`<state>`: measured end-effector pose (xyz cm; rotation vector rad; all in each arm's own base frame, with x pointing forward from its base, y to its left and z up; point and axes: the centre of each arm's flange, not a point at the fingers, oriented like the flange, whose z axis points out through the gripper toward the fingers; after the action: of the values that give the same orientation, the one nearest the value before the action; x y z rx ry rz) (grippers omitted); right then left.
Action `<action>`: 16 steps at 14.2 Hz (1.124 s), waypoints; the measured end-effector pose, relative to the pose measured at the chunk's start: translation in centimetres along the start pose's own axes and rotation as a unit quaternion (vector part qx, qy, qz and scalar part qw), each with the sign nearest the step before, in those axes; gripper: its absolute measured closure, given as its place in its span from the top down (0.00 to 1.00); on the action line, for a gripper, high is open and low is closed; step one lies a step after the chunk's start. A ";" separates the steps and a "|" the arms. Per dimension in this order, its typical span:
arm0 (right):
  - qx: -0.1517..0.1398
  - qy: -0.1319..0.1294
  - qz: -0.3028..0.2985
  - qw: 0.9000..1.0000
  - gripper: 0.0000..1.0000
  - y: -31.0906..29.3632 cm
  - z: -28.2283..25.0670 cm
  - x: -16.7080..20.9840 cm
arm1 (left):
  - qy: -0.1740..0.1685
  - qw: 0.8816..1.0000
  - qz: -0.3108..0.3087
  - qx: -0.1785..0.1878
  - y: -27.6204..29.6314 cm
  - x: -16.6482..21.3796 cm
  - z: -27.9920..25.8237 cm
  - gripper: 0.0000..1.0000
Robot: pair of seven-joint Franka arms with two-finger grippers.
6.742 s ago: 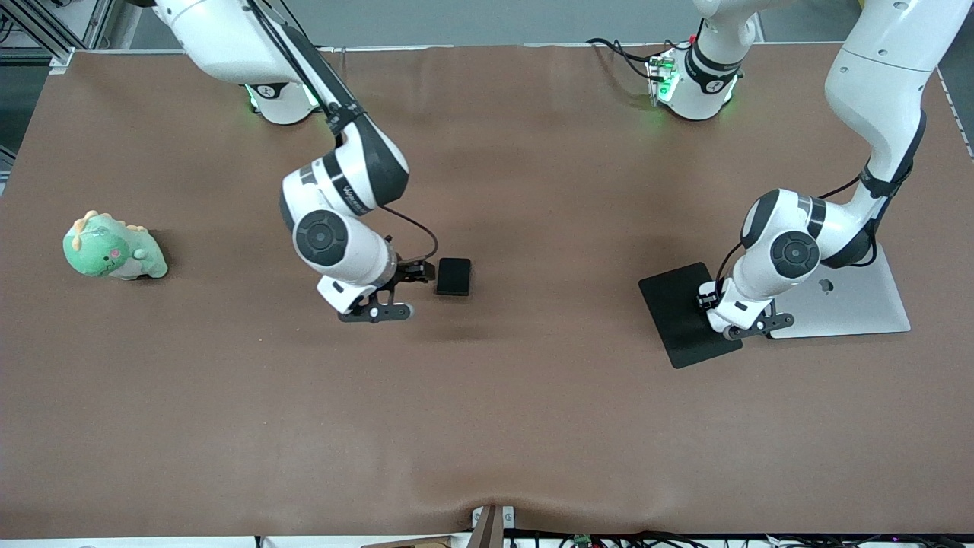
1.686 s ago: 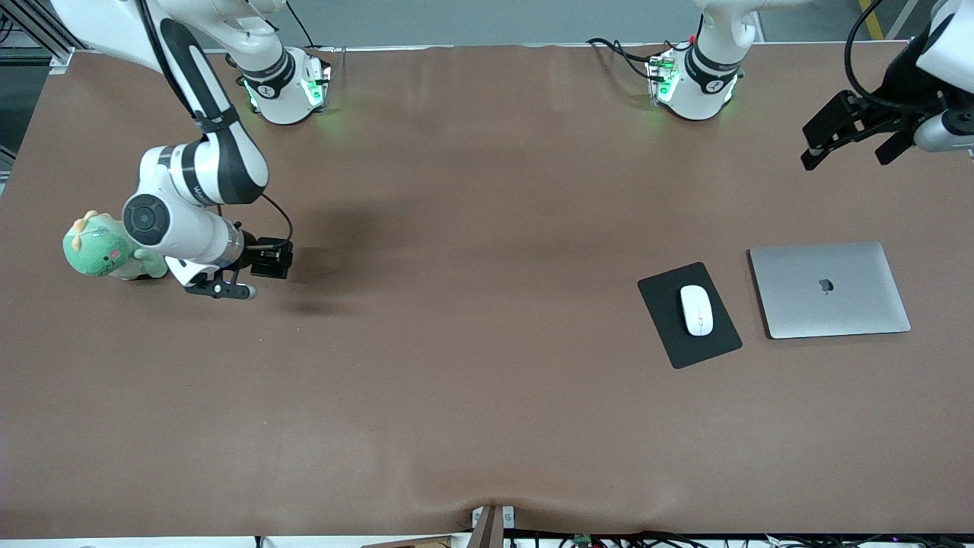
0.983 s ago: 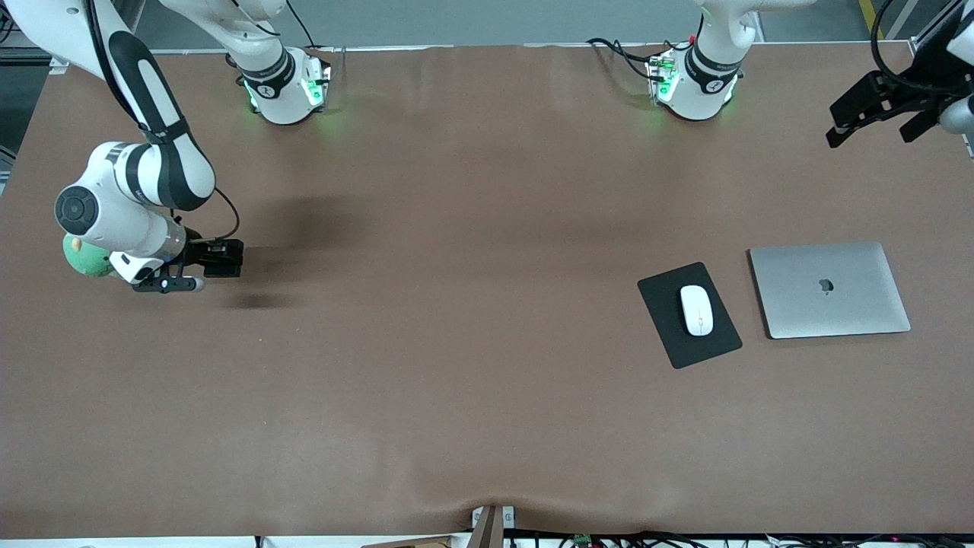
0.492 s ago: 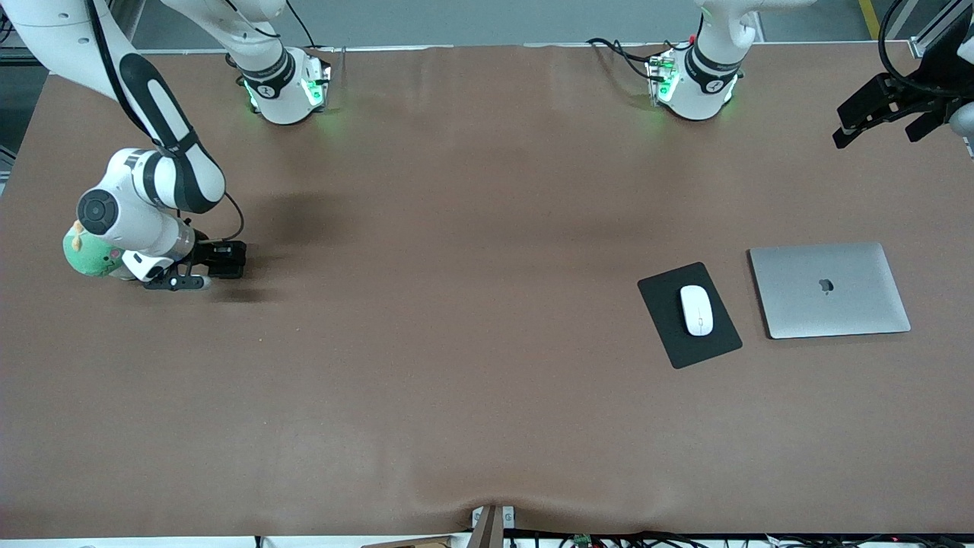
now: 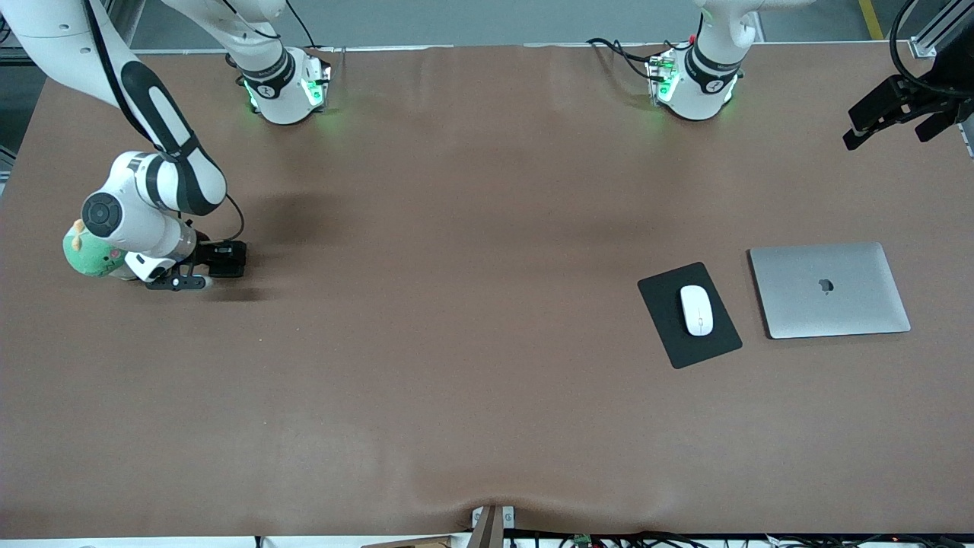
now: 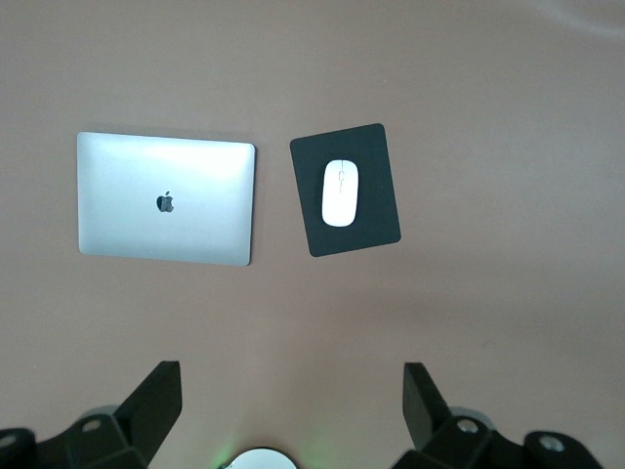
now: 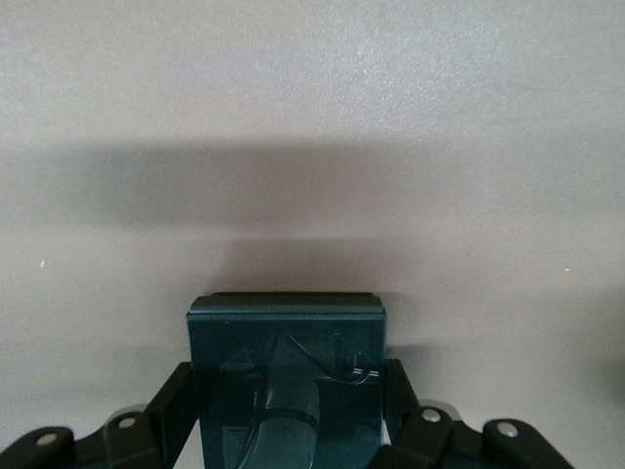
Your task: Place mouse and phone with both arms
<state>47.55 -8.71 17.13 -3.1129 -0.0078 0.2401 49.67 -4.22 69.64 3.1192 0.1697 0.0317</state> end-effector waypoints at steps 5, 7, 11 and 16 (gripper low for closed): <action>0.001 -0.005 0.000 1.000 0.94 0.0 0.1 -0.1 | 0.001 1.000 -0.004 0.000 -0.4 0.1 0.0 1.00; 0.003 -0.019 -0.003 1.000 1.00 0.0 -0.1 0.0 | 0.001 1.000 -0.003 0.000 -0.3 0.0 0.0 1.00; 0.006 -0.046 -0.038 0.998 1.00 0.2 -3.9 2.0 | 0.001 1.000 -0.002 0.000 -0.2 0.0 -0.1 1.00; 0.013 -0.090 -0.072 0.993 1.00 0.9 -11.9 4.5 | 0.005 1.000 -0.002 -0.001 -0.1 0.1 -0.1 1.00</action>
<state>53.86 -9.83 28.21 -3.0343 -0.2300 0.5094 49.76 -4.07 69.77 3.1180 0.1755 0.0481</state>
